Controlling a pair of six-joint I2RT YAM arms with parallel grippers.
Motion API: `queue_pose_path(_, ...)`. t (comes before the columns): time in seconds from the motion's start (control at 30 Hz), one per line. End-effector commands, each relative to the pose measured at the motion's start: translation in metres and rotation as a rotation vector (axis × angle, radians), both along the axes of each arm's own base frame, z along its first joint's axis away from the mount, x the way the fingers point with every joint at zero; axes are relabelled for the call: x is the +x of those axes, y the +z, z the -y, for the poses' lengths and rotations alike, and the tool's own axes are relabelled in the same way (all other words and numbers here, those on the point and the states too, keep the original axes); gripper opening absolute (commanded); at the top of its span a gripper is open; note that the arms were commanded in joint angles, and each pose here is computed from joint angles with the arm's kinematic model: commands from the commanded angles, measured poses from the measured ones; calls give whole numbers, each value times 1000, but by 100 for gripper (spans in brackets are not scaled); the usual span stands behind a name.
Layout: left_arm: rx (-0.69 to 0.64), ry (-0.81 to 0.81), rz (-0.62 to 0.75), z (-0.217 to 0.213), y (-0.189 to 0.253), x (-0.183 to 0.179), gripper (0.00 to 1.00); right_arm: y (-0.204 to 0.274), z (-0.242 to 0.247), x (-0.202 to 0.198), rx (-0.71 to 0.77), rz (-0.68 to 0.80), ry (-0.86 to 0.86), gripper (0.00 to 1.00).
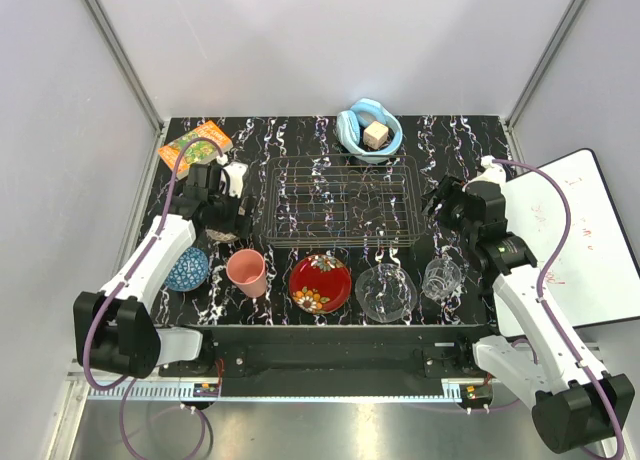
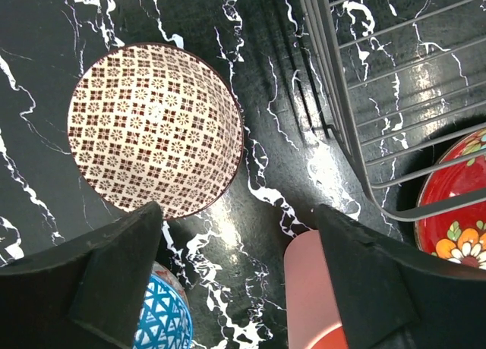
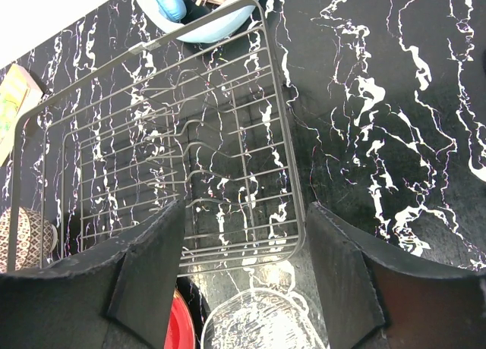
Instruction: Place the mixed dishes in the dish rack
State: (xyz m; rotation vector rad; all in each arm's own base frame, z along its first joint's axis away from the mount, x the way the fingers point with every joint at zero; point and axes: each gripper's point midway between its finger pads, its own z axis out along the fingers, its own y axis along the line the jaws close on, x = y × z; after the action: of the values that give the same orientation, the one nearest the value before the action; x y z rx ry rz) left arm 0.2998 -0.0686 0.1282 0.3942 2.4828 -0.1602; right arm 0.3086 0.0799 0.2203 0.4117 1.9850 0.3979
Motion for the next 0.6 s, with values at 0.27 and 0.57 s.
queue_pose_path(0.27, 126, 50, 114, -20, -9, 43, 79, 4, -4, 1, -23, 12, 21, 69)
queue_pose_path(0.57, 133, 16, 64, -14, -38, 43, 77, 3, -4, 1, -28, 11, 21, 69)
